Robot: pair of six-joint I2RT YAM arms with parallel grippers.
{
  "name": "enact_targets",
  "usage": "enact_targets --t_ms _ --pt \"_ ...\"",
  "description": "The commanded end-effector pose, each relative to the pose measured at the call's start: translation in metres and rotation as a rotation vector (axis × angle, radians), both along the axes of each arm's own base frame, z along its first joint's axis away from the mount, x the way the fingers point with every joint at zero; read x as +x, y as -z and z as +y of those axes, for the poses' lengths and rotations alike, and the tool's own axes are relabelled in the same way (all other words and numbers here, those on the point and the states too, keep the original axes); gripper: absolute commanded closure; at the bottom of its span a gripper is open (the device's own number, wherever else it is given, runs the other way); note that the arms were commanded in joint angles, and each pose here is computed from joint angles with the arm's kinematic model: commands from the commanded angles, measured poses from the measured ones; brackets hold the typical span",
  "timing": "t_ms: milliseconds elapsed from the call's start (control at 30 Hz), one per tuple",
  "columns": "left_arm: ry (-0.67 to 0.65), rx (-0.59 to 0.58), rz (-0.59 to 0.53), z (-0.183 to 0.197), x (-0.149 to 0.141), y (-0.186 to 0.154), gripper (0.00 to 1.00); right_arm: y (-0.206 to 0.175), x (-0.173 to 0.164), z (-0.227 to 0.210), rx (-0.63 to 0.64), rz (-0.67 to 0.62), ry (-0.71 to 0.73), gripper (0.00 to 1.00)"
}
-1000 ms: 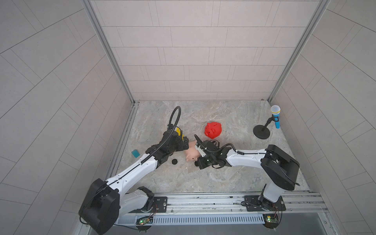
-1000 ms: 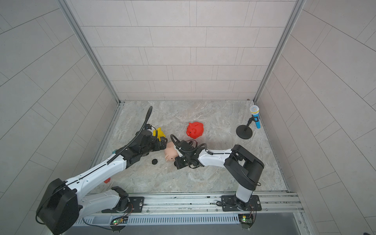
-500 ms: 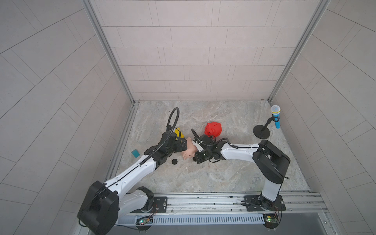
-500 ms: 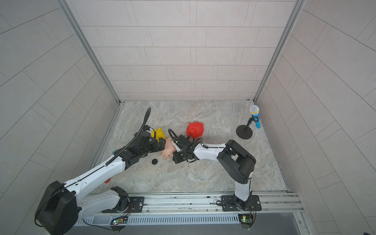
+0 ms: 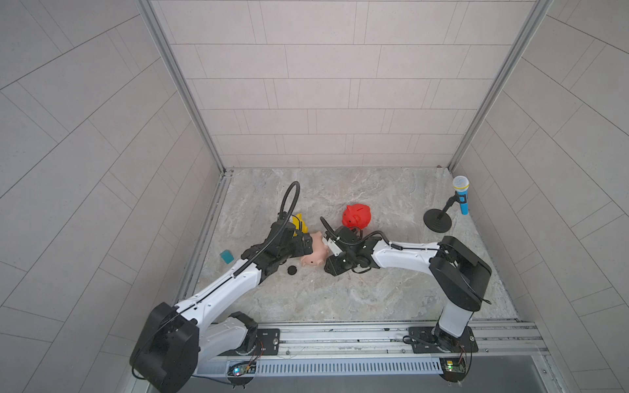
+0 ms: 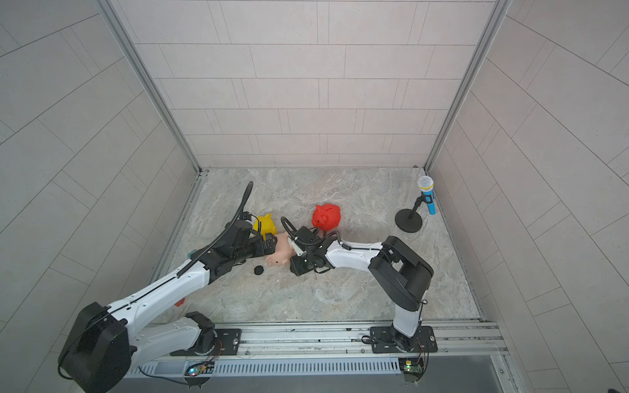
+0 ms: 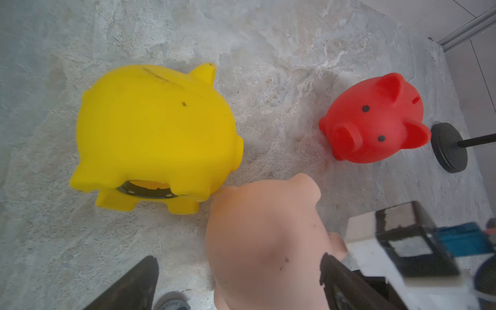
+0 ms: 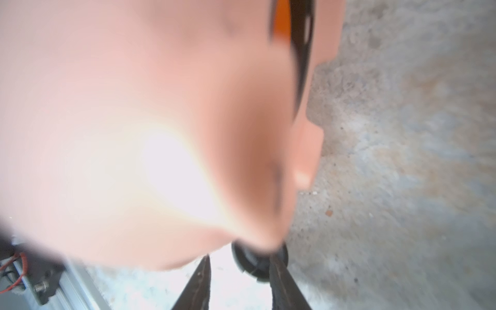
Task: Open piggy banks
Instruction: Place the lid at the center of the board, then move the piggy bank to the center of the board.
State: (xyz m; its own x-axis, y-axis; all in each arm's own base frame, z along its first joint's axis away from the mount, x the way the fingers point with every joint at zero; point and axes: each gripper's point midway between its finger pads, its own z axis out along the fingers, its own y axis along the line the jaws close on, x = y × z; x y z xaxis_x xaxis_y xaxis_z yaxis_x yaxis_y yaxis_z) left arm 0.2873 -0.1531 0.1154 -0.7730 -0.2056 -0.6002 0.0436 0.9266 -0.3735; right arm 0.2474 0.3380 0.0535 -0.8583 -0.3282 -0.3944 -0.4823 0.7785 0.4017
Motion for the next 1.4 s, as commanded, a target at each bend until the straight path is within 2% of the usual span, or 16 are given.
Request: enact_targets --t_ms 0,100,267,400,500,533,667,833,1133,1367 --pt "0.032 -0.033 0.073 -0.004 -0.015 0.012 0.0 -0.025 0.001 -0.016 0.004 -0.036 0.01 0.56" --pt "0.044 -0.04 0.101 -0.01 -0.023 0.023 0.0 -0.038 0.004 -0.034 -0.007 -0.065 0.031 0.52" --pt "0.062 -0.059 0.088 -0.022 -0.028 0.03 0.0 -0.056 0.016 -0.069 -0.035 -0.128 0.087 0.46" --pt "0.076 -0.061 0.081 -0.035 -0.027 0.035 0.0 -0.065 0.029 -0.096 -0.065 -0.198 0.139 0.32" --pt "0.086 -0.075 0.082 -0.048 -0.026 0.04 0.0 -0.071 0.041 -0.118 -0.096 -0.248 0.197 0.16" --pt "0.085 -0.084 0.077 -0.053 -0.024 0.041 0.0 -0.072 0.043 -0.124 -0.099 -0.254 0.212 0.01" --pt "0.055 -0.129 0.044 -0.067 -0.016 0.042 0.0 -0.074 0.049 -0.14 -0.099 -0.266 0.265 0.0" --pt "0.002 -0.148 -0.008 -0.073 0.004 0.04 0.0 -0.066 0.045 -0.135 -0.063 -0.249 0.249 0.0" --pt "-0.004 0.01 -0.055 -0.076 0.036 0.042 0.01 -0.053 0.044 -0.131 -0.049 -0.202 0.238 0.0" --pt "-0.097 0.062 -0.127 -0.062 0.059 0.048 0.01 -0.052 0.053 -0.147 -0.04 -0.223 0.295 0.0"
